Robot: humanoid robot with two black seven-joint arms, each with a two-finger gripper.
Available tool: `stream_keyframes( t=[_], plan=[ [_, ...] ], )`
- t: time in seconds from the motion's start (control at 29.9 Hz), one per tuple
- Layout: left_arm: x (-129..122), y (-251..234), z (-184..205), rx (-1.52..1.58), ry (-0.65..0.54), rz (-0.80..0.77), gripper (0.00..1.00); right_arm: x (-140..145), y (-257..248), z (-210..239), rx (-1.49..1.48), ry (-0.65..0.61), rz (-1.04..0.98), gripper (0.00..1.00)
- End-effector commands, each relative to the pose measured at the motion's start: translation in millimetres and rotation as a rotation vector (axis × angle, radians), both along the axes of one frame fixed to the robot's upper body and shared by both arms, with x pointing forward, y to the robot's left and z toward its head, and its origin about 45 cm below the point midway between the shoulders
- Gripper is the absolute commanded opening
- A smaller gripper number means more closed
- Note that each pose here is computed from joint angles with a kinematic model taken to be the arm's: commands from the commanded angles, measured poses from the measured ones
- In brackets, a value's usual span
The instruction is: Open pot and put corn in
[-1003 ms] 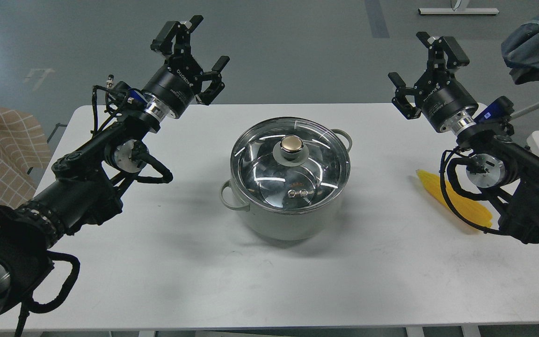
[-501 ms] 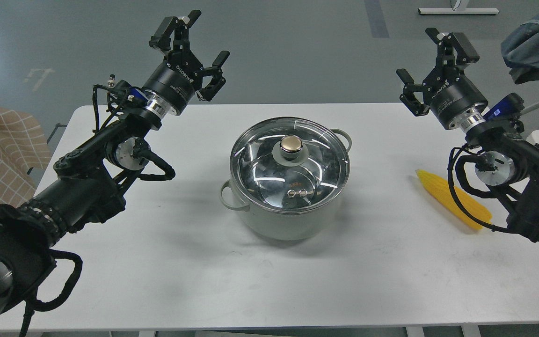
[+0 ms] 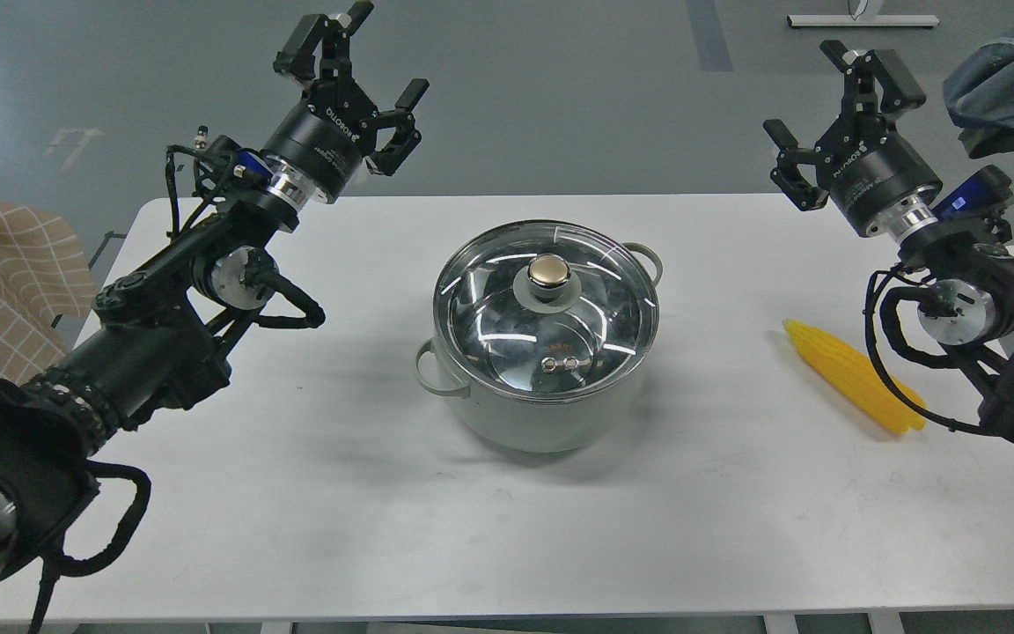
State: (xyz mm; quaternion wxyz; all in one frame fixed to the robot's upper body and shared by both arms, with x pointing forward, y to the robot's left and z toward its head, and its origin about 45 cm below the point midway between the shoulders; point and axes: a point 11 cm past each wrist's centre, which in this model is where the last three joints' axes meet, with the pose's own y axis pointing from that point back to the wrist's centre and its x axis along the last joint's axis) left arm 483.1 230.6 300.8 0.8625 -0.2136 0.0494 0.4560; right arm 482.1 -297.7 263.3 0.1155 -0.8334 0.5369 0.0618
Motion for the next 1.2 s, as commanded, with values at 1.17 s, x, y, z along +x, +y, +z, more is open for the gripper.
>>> stream_keyframes(
  t=[1.17],
  plan=[
    [-87, -105, -66, 1.609, -0.97, -0.422, 0.98, -21, -28, -14, -0.037, 0.037, -0.008, 1.0]
  ],
)
